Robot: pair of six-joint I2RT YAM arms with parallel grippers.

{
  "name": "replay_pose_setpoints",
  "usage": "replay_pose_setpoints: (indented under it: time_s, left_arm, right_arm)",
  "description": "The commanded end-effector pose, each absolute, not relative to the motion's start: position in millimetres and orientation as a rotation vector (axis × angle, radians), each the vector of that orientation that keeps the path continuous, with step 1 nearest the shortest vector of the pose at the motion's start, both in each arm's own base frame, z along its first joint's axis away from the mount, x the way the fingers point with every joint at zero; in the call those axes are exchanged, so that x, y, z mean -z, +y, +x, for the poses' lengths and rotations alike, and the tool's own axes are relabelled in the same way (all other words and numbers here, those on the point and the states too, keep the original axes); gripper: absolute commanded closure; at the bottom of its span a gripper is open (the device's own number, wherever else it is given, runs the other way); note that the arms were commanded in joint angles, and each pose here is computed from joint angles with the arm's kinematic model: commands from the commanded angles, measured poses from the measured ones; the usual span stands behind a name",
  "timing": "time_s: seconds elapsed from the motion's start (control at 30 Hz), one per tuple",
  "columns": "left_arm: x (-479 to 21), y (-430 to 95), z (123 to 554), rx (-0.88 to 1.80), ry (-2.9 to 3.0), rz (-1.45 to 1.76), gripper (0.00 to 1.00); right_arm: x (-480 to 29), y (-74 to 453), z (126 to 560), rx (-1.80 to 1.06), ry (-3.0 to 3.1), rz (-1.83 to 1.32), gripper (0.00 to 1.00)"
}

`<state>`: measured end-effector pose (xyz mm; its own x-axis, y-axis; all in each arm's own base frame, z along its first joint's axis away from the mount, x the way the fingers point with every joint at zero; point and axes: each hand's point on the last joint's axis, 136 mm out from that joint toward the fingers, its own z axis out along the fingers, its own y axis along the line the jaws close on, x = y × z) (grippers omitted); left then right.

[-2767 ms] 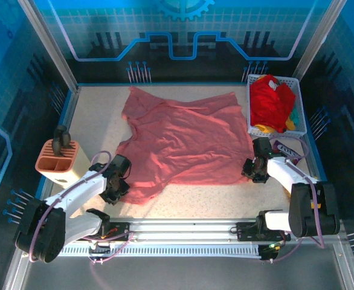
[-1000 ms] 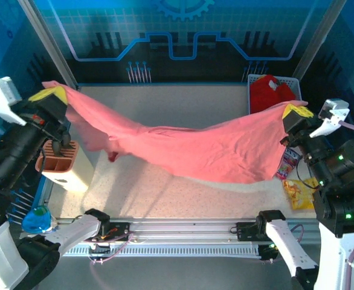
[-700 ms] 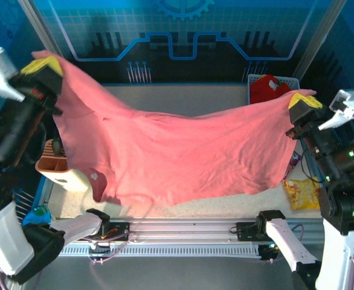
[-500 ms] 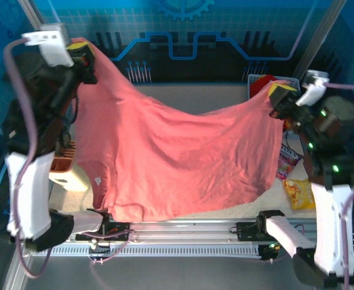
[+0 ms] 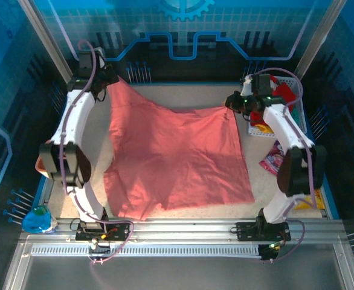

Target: Fold and stack the t-shirts

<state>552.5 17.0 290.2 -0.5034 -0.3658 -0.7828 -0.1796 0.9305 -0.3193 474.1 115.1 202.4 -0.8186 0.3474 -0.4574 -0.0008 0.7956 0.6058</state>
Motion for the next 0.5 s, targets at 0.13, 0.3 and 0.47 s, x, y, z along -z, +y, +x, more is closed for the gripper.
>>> replay_pose_setpoints:
  time_s: [0.13,0.3,0.47]
  left_arm:
    - [-285,12,580,0.358,2.095,-0.418,1.00]
    - [-262,16,556,0.328,2.122,-0.467,1.00]
    - [-233,19,525,0.320,2.158,-0.553,1.00]
  right_arm:
    - [-206,120,529,-0.914,2.371,0.204,1.00]
    - [-189,103,533,-0.897,2.395,0.241,1.00]
    - [-166,89,528,-0.914,2.434,0.299,1.00]
